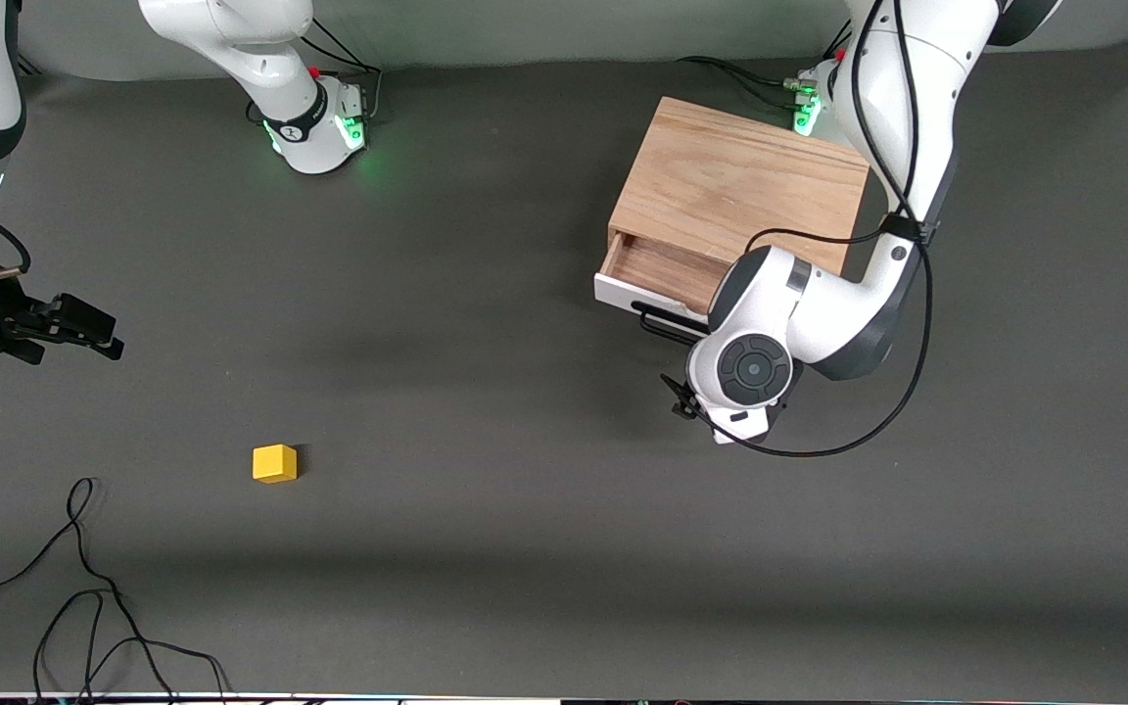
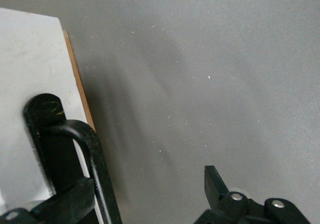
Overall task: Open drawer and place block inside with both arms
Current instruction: 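Pull the drawer handle outward with the left gripper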
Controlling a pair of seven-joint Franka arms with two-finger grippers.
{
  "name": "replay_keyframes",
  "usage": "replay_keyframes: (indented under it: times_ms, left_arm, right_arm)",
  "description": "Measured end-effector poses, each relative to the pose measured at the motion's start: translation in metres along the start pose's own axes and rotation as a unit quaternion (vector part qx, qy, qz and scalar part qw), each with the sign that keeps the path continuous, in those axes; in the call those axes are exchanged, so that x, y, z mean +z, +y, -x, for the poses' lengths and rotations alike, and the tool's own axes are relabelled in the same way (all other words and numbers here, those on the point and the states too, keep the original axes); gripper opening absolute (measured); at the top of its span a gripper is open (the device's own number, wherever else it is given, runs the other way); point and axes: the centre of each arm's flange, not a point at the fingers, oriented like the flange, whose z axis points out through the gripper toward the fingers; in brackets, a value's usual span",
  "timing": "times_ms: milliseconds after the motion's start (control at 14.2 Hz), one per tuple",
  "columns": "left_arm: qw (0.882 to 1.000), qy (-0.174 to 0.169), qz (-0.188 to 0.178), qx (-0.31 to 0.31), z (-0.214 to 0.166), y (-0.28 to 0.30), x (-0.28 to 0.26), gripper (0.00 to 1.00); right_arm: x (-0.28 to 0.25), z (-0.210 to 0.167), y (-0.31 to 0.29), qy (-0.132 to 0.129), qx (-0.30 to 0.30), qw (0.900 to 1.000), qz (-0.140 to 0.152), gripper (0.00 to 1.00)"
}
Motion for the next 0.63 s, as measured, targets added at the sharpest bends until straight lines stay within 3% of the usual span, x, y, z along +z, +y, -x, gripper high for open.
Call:
replay_keyframes:
  times_ms: [564,635]
  left_arm:
    - [1.000,-0.002,-0.013,0.006,0.0090,-0.0024,0.0025,0.96]
    - [1.000,-0.002,-0.012,0.006,0.0089,-0.0019,0.0030,0.85]
  right_arm:
    - [0.0001,0.0000,-0.0001,0.000,0.000,1.000,0.000,1.00]
    - [0.0001,0.0000,-0.0001,0.000,0.000,1.000,0.000,1.00]
